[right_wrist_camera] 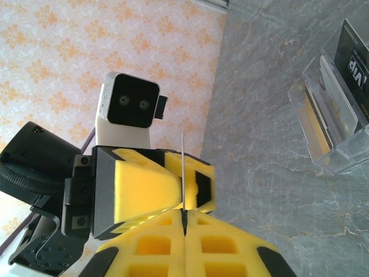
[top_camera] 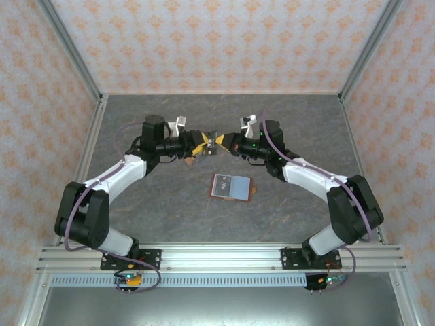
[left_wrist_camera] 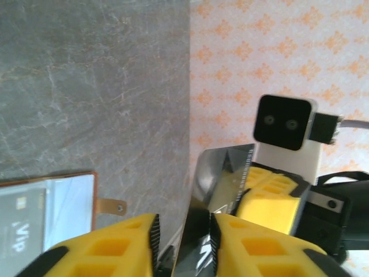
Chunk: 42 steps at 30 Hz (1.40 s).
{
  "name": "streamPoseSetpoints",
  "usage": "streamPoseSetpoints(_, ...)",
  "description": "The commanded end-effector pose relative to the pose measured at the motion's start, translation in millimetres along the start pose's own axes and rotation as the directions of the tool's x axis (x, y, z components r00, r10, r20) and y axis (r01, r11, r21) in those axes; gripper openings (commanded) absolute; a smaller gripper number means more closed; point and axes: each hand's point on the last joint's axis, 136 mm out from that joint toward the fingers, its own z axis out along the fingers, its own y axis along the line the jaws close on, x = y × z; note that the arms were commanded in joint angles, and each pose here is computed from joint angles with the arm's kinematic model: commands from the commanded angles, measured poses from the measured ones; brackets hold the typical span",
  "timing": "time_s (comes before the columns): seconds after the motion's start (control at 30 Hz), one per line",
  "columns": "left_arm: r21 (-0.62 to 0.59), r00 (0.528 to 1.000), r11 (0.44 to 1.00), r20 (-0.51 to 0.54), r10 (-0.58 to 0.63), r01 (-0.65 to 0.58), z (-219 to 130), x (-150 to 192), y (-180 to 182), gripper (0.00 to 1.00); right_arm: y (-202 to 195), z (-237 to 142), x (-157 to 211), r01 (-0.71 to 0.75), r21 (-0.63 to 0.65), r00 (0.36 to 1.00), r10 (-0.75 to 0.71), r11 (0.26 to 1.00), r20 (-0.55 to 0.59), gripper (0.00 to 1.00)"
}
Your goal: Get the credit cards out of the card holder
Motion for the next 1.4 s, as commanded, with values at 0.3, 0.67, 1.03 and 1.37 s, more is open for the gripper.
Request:
streamPoseSetpoints(0.3,0.152,0.989,0.988,0.146,-0.006,-0.016,-21.0,-14.6,-49.9,0.0,21.5,0.1,-8.9,-0.116,-0.066,0.992,0.119,0.991,0.049,0.49)
streamPoseSetpoints(0.67,0.163,0.968,0.985,0.229,-0.099,0.062,-25.4,-25.4,-46.3,0.0,52.2,13.1,-9.3,-0.126,-0.169,0.985,0.143,0.978,0.092,0.31)
streamPoseSetpoints(1.03,0.02,0.948,0.981,0.256,-0.191,0.192,-23.5,-24.3,6.4,0.44,10.2,15.5,-11.6,-0.039,0.125,0.994,0.025,0.991,0.109,0.0)
streamPoseSetpoints(1.37,-0.257,0.906,0.896,0.325,-0.271,0.361,-56.4,-21.1,123.1,0.84,-56.3,40.3,-31.2,0.35,0.483,0.936,-0.322,0.802,-0.144,0.0)
